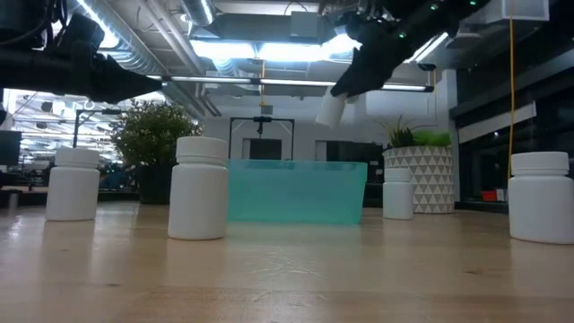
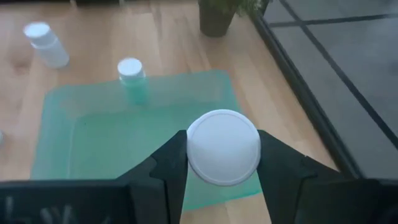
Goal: Pick and place pill bottles into a basket
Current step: Put the white pill bottle into the green bin
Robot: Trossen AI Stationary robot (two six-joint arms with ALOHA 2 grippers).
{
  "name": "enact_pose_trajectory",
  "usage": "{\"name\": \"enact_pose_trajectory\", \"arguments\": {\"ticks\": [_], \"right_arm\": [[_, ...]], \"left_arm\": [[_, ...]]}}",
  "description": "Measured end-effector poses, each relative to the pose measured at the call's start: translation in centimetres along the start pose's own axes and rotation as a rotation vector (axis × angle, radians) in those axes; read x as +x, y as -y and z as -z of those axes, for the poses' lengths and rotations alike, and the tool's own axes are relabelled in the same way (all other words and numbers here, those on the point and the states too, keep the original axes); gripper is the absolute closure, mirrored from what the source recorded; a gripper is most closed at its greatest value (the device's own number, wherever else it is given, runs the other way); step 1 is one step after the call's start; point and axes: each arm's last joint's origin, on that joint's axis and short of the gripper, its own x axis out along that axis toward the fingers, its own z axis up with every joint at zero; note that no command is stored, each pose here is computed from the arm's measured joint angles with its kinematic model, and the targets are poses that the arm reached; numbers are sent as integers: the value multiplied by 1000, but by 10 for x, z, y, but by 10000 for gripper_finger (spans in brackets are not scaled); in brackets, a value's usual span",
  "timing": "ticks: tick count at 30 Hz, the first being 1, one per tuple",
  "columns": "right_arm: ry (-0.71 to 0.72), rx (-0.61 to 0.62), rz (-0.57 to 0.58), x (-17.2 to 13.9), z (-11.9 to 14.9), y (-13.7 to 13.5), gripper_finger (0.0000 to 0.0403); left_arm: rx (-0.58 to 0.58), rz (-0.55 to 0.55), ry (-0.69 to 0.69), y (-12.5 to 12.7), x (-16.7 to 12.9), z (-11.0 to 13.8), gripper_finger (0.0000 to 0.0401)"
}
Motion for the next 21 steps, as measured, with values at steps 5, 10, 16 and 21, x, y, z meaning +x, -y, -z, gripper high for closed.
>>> {"name": "enact_pose_trajectory", "arguments": {"ticks": [5,10,16,21], "right_arm": [[-65,-40,-26,16,-7,9,248],[-117,-48,-93,39,1,20,248],[-183,-61,-98,60,15,27,248],[-204,-76,-135,78,24,25,248]], "left_arm": [[1,0,-4,0,0,0,368],[1,0,-4,0,0,0,368],[1,0,-4,0,0,0,368],[1,-1,-4,0,0,0,368]]}}
